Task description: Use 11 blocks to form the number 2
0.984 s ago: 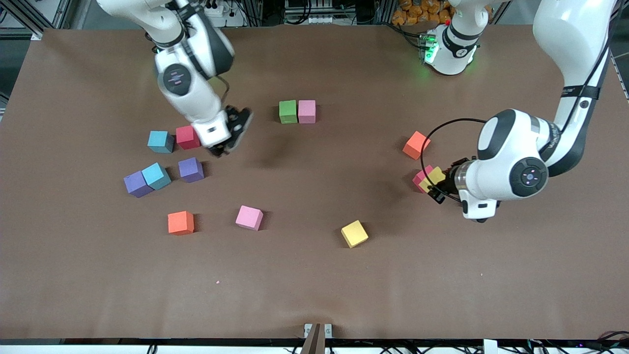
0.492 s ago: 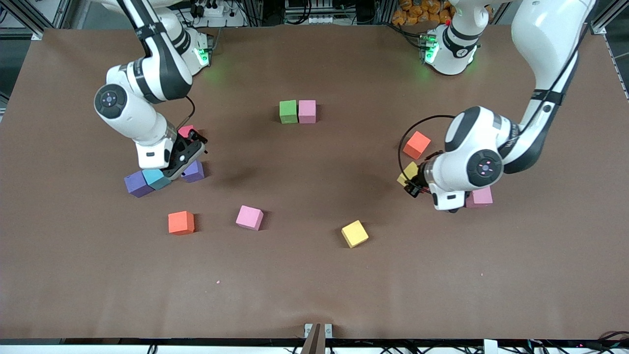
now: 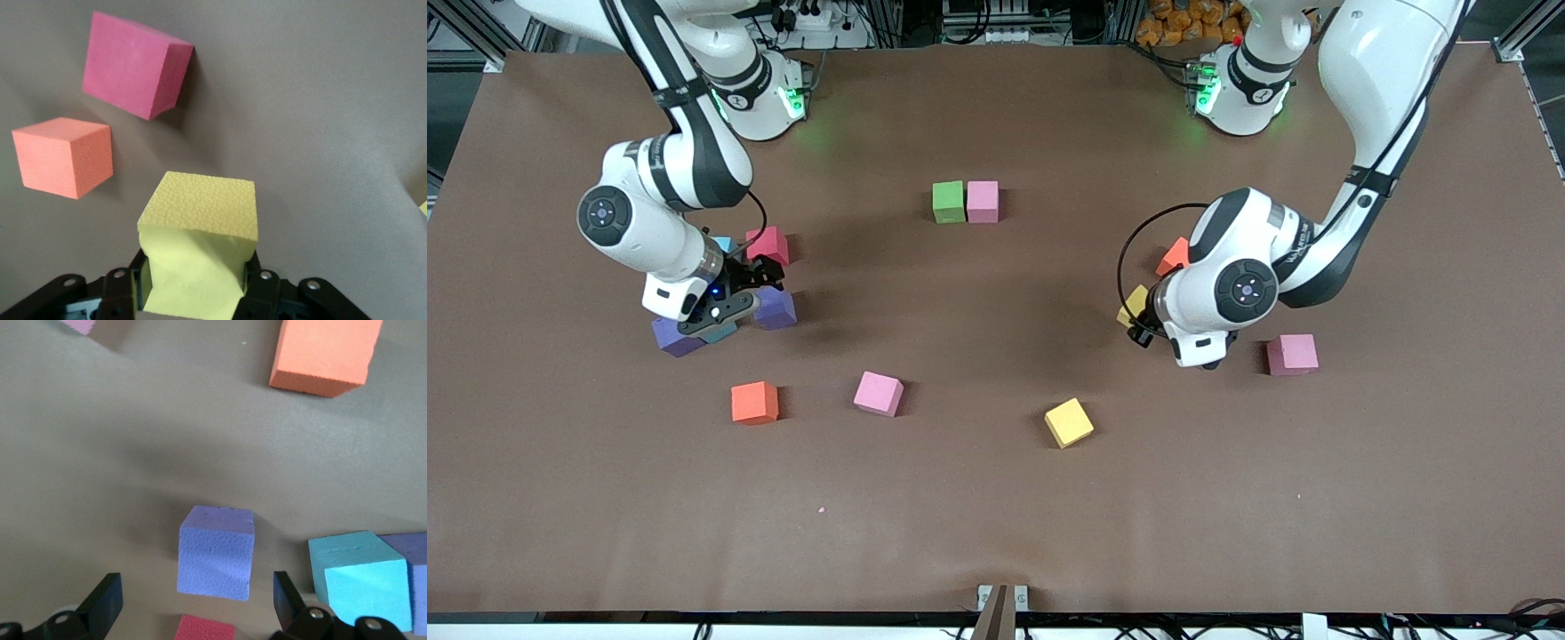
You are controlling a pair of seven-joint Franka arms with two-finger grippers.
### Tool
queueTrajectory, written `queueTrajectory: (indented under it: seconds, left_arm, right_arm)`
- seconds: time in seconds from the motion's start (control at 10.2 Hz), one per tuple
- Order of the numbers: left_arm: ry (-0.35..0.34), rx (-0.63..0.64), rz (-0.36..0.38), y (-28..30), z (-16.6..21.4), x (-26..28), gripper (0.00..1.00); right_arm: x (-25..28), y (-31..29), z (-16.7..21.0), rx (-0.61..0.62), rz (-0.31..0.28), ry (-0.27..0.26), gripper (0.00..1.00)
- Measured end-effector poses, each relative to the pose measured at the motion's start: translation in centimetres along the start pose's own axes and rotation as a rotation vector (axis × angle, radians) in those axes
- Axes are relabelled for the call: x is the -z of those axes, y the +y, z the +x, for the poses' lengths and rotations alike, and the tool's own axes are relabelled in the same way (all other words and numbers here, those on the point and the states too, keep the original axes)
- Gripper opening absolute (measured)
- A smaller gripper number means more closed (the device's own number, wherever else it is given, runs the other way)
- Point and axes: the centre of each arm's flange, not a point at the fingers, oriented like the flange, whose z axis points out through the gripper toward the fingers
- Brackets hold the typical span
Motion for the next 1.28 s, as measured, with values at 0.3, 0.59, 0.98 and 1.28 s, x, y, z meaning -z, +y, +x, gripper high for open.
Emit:
queueTrajectory:
  seconds: [0.3, 0.59, 0.98, 1.28]
  left_arm:
    - [-0.003, 0.129, -0.045, 0.2, -0.7, -1.4, 0.54]
    - [-0.012, 0.269, -0.096, 0.1, -3.6, -3.9, 0.54]
    - [-0.032, 0.377, -0.106, -0.7, -9.7, -6.2, 0.54]
    - [-0.064, 0.460, -0.135, -3.5, -15.5, -7.5, 0.54]
  right_arm:
    - [-3.9, 0.2, -0.5, -0.050, -0.007, 0.006, 1.00]
    - [-4.4, 0.1, -0.6, -0.057, -0.009, 0.008, 1.00]
    - [-7.0, 0.1, -2.3, -0.060, -0.025, 0.032, 1.00]
    - [-7.8, 0.2, -2.3, -0.063, -0.026, 0.033, 1.00]
